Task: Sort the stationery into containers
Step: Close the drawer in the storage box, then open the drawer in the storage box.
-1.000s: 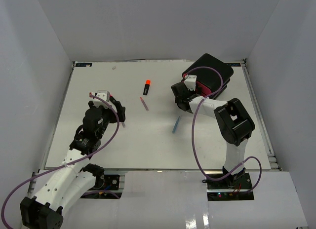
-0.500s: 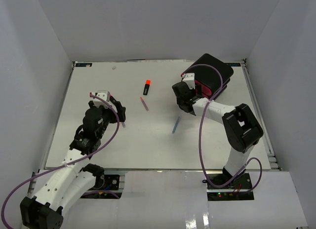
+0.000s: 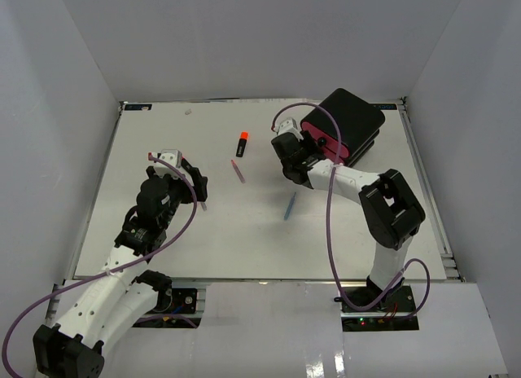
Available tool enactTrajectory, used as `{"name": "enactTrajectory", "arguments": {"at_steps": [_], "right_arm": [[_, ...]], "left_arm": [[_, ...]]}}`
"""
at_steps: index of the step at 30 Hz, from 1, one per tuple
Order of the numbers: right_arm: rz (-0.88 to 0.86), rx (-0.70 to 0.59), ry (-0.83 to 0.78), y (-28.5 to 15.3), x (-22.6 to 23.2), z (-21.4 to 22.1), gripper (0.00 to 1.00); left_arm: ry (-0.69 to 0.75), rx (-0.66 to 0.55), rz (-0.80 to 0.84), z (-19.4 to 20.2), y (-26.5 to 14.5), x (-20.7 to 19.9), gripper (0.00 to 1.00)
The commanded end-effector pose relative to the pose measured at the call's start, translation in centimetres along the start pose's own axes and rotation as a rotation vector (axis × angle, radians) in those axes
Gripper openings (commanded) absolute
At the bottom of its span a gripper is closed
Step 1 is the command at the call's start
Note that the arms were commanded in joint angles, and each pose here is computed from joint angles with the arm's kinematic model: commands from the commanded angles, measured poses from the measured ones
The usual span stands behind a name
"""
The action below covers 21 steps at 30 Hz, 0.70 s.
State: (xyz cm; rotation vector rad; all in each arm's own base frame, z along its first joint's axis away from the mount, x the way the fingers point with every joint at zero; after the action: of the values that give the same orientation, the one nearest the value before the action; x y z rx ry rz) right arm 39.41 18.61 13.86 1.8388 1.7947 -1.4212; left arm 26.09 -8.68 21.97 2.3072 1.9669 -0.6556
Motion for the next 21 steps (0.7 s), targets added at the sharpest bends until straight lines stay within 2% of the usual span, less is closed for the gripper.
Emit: {"name": "enactTrajectory", "arguments": {"at_steps": [1,7,12,21], "right_arm": [[0.112,-0.041,-0.135,0.2,-2.4,-2.1,0.6],[0.157,-0.053,-0.27,1.1,-2.2,-2.5,0.58],[0.162,-0.056,-0.323,2.0,-1.5,-2.4,0.55],[0.193,-0.04,-0.397,2.5,-1.1,-1.7,0.55]], "left_arm": [[-0.004,-0.022,0.01,-0.5,-0.1,-0.1,0.98],[-0.002,-0.018,0.015,-0.5,-0.1,-0.2,0.98],[-0.003,-0.016,0.015,-0.4,-0.1,-0.2,0.98],[-0.002,-0.015,0.021,-0.4,-0.1,-0.3,0.98]]}}
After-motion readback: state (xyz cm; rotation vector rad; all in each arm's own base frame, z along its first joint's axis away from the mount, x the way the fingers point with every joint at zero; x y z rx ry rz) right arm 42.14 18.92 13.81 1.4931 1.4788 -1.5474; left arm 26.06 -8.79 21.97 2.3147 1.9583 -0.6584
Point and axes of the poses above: each gripper's point midway between its finger pads, its own y axis out along the fingers, its own x axis along the line the jaws close on, z = x × y, the point moved 3 cm from there along -y, back along the fingers, and after that the axes turned 12 degrees about -y, right-handed, at the moved point
